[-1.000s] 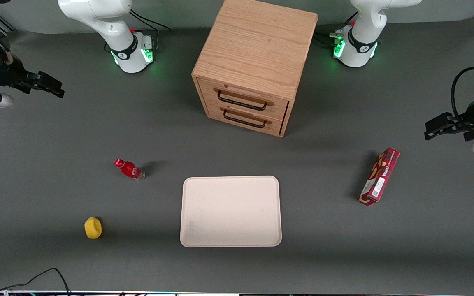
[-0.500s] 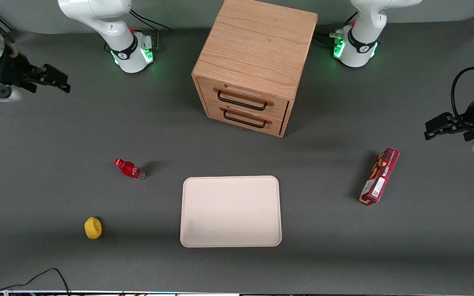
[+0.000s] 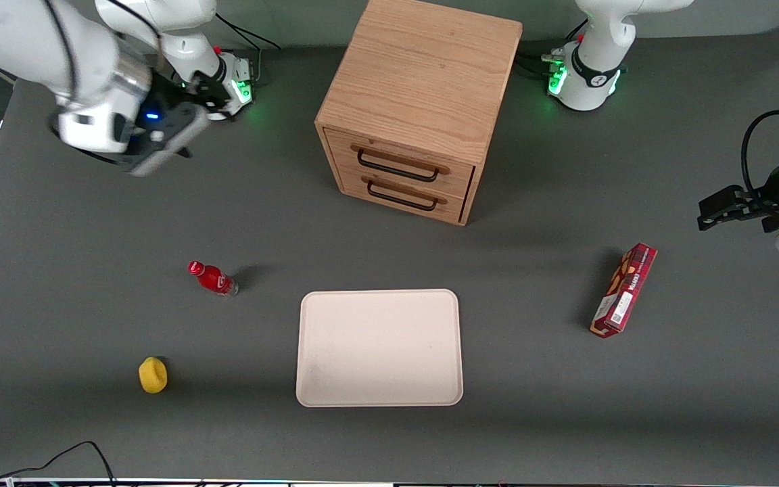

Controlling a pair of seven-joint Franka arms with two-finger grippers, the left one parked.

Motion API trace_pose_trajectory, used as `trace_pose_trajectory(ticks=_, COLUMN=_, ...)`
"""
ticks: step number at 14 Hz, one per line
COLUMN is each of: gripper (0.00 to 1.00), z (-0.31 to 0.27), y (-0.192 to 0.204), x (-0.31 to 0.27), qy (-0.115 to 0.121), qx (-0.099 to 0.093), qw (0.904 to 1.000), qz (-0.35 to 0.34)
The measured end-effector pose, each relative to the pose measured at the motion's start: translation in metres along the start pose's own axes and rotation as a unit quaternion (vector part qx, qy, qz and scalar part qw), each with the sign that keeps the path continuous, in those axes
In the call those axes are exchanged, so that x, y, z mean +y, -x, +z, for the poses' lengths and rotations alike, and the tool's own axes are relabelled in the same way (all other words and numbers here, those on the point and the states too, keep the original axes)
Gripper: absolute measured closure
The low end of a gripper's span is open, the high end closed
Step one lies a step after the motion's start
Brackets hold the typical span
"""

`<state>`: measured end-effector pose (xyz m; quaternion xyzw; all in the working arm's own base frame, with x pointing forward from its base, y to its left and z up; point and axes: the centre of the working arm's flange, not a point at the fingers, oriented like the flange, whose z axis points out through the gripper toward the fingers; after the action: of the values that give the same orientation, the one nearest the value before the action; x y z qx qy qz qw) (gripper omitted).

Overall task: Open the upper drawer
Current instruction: 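Move the right gripper to the upper drawer's black handle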

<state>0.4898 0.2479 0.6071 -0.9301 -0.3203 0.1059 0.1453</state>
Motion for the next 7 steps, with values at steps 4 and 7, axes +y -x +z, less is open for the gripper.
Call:
trace_pose_trajectory(ticks=4, gripper=0.0, z=0.064, y=-0.058, x=-0.017, qy=-0.075, qx=-0.018, qw=0.9951, qz=-0.061)
trace_pose_trajectory(ticks=7, gripper=0.0, z=0.117, y=-0.1, x=-0.034, qy=-0.105, qx=-0.008, qw=0.9908, qz=-0.086)
